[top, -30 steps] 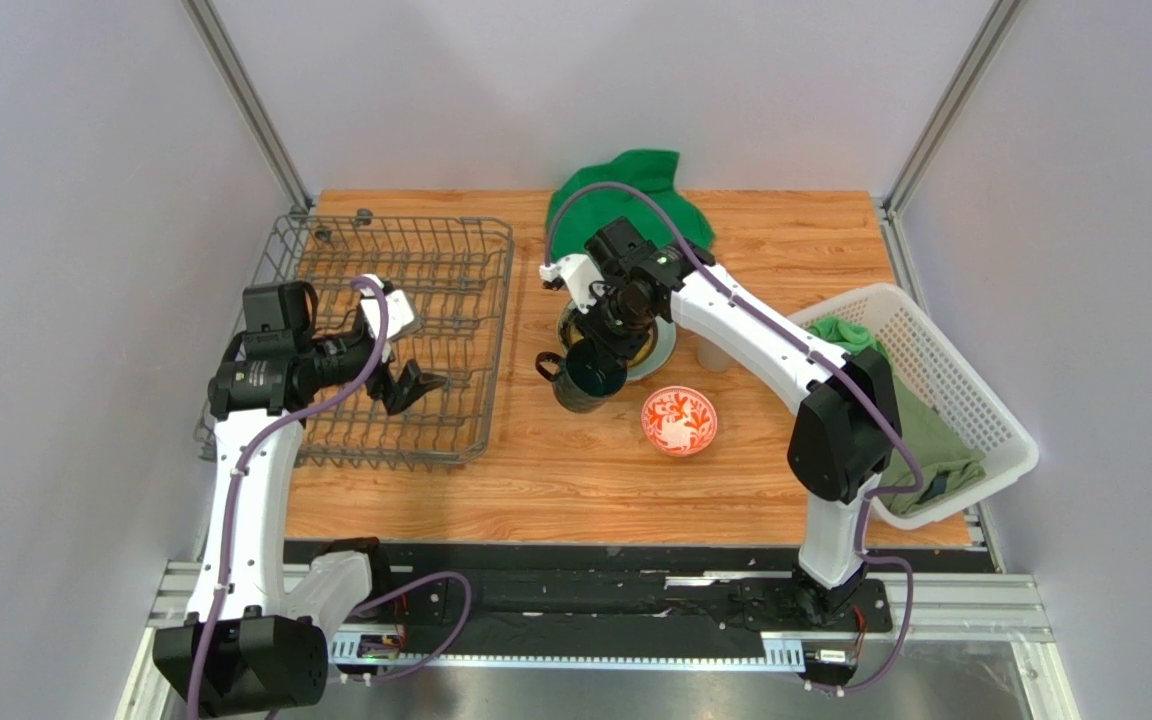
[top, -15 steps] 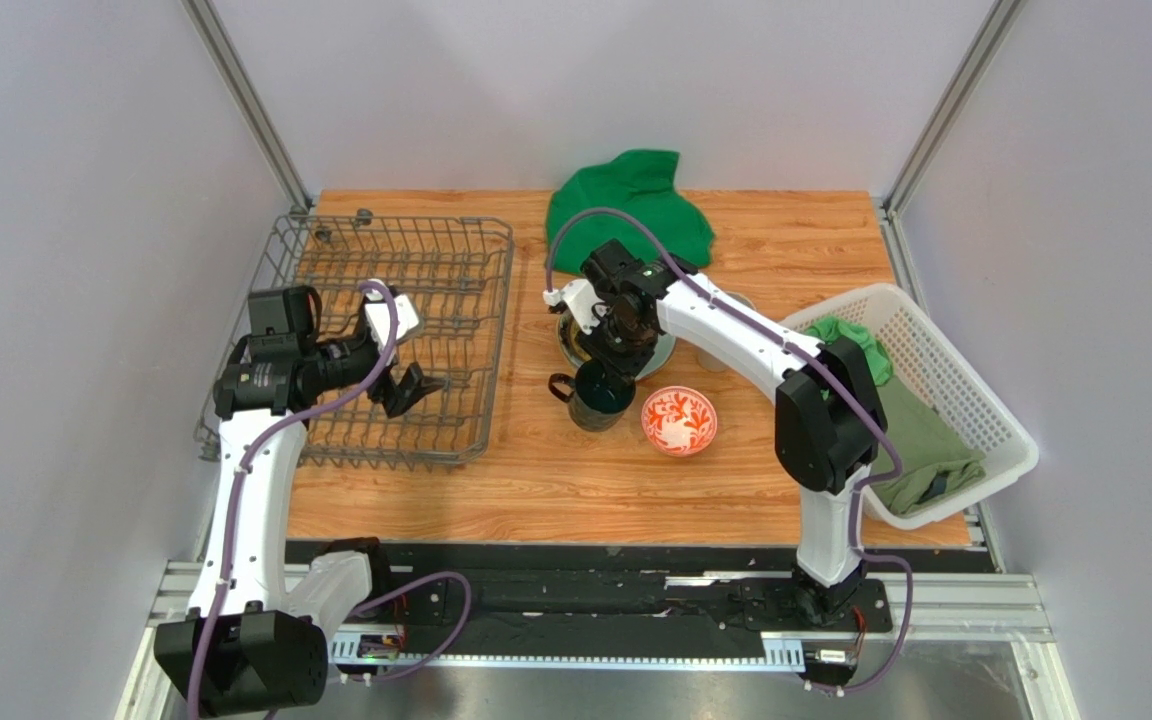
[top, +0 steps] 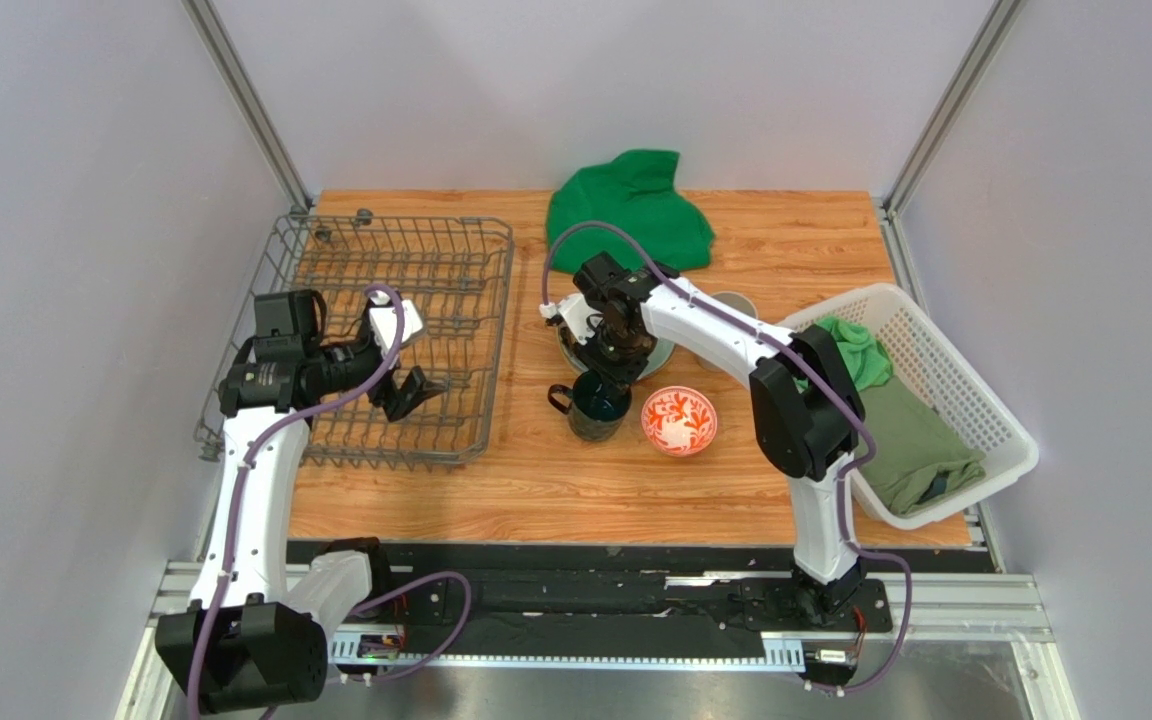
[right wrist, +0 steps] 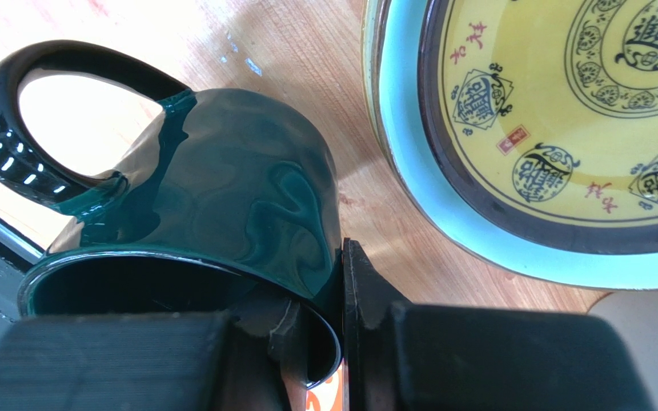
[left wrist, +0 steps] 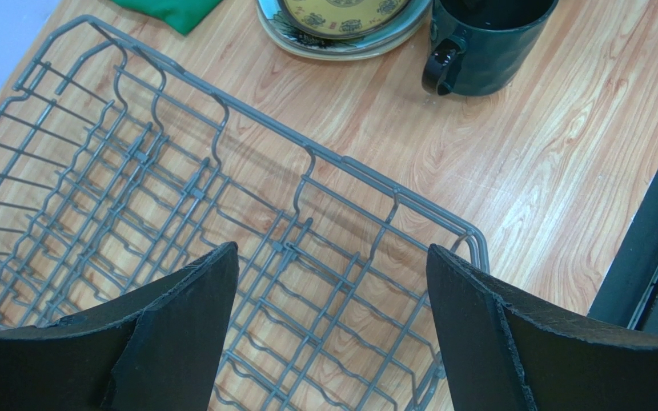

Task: Unload the mixed dishes from the dish rack
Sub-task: Place the cup at the center of the board.

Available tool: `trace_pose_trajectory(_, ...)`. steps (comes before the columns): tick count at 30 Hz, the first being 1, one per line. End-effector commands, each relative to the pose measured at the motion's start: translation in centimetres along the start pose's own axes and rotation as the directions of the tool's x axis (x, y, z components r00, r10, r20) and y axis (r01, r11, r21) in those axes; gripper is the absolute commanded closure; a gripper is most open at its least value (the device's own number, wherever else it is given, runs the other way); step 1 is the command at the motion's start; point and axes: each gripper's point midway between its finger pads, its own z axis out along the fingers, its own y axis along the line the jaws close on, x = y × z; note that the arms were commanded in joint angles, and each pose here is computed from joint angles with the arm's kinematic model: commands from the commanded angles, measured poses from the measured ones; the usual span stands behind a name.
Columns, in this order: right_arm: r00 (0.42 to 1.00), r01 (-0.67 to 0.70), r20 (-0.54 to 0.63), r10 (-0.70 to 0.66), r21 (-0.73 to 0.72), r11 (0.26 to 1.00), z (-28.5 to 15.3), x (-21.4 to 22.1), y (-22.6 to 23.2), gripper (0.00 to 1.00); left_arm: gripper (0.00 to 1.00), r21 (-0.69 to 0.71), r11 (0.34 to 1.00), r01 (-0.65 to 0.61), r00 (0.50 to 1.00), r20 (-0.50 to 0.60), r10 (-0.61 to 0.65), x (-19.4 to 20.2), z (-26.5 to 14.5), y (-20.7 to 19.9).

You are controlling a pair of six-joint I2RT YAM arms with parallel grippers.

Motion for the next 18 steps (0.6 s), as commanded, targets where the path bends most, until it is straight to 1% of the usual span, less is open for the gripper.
trace_pose_trajectory(1, 0.996, 0.003, 0.094, -0.002, -0.009, 1.0, -1.1, -2.8, 0.2, 1.0, 0.12, 0.003, 0.999, -0.035, 0.999, 0.01, 0.034, 0.1, 0.3, 0.2)
trace_pose_trajectory(18, 0.995, 0.025, 0.092, -0.023, -0.013, 1.0, -0.1, -3.6, 0.8, 1.0, 0.13, 0.0, 1.0, -0.026, 1.0, -0.012, 0.026, 1.0, 0.7, 0.5)
